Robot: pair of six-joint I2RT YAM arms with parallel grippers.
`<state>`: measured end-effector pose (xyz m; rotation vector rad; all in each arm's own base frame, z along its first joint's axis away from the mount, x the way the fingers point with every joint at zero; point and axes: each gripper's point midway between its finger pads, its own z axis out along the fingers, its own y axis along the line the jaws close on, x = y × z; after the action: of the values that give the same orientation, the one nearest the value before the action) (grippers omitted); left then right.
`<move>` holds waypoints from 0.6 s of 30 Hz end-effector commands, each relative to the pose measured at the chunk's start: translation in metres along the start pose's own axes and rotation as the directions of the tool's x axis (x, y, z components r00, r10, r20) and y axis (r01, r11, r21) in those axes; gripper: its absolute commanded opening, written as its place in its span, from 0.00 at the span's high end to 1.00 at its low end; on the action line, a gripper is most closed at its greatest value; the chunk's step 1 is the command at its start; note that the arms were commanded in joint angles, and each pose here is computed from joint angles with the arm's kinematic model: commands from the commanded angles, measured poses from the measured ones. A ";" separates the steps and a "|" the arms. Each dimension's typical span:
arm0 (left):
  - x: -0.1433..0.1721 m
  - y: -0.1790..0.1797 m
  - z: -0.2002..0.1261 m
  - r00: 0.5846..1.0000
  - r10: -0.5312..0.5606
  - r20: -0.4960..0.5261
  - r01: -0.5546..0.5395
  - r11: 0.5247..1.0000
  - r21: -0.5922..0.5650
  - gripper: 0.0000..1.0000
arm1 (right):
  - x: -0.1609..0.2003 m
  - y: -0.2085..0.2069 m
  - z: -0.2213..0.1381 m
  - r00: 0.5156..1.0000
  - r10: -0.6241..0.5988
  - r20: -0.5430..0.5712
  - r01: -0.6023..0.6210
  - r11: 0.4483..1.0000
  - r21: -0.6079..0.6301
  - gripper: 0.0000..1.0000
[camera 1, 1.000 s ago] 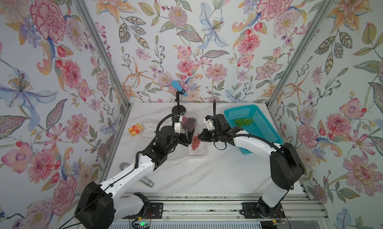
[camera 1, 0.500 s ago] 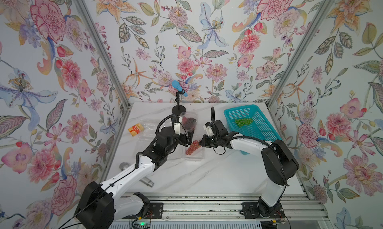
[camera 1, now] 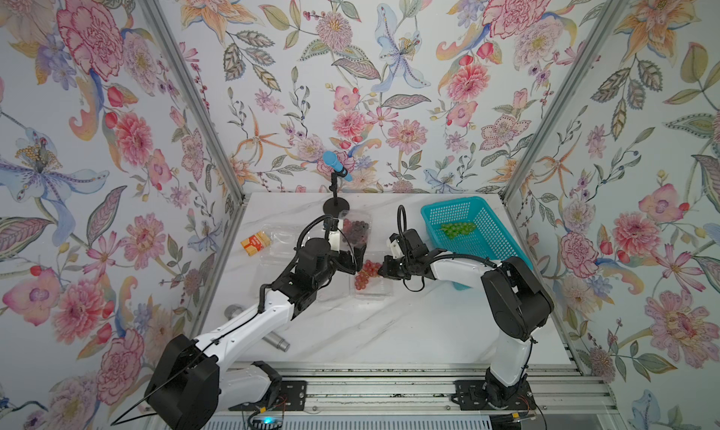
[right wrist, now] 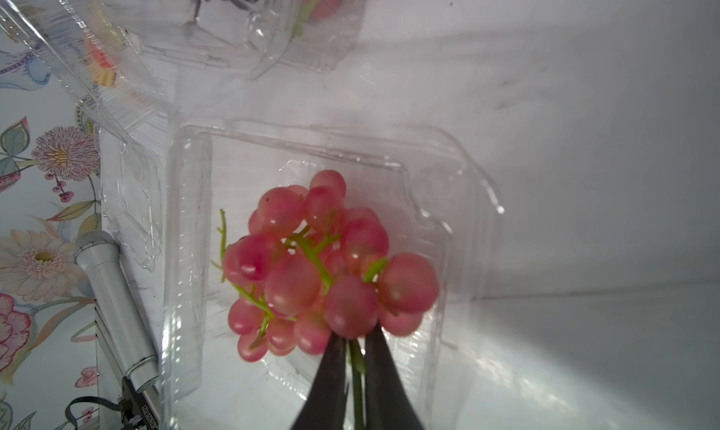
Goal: Pack grapes into containers
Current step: Place the grape into the packing box.
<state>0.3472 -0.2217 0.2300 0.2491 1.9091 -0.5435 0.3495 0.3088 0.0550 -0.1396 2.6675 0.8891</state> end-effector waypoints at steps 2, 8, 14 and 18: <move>-0.001 0.006 0.004 1.000 -0.019 0.005 0.020 1.000 -0.018 0.00 | -0.017 -0.011 -0.004 1.000 0.004 0.029 -0.005 1.000 0.021 0.82; 0.005 0.010 0.006 1.000 -0.016 -0.011 0.016 0.999 -0.035 0.00 | -0.034 -0.001 -0.025 0.997 -0.018 0.071 0.018 1.000 -0.005 0.73; 0.009 0.011 0.008 0.999 -0.023 -0.025 0.022 0.999 -0.042 0.00 | -0.038 0.013 -0.038 0.995 -0.034 0.093 0.038 0.999 -0.037 0.67; 0.009 0.013 0.008 0.999 -0.025 -0.029 0.024 0.999 -0.046 0.00 | -0.041 0.018 -0.047 0.993 -0.041 0.112 0.046 0.998 -0.044 0.61</move>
<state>0.3498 -0.2233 0.2189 0.2462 1.9382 -0.5373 0.3728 0.2923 0.0910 -0.1286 2.5753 0.8979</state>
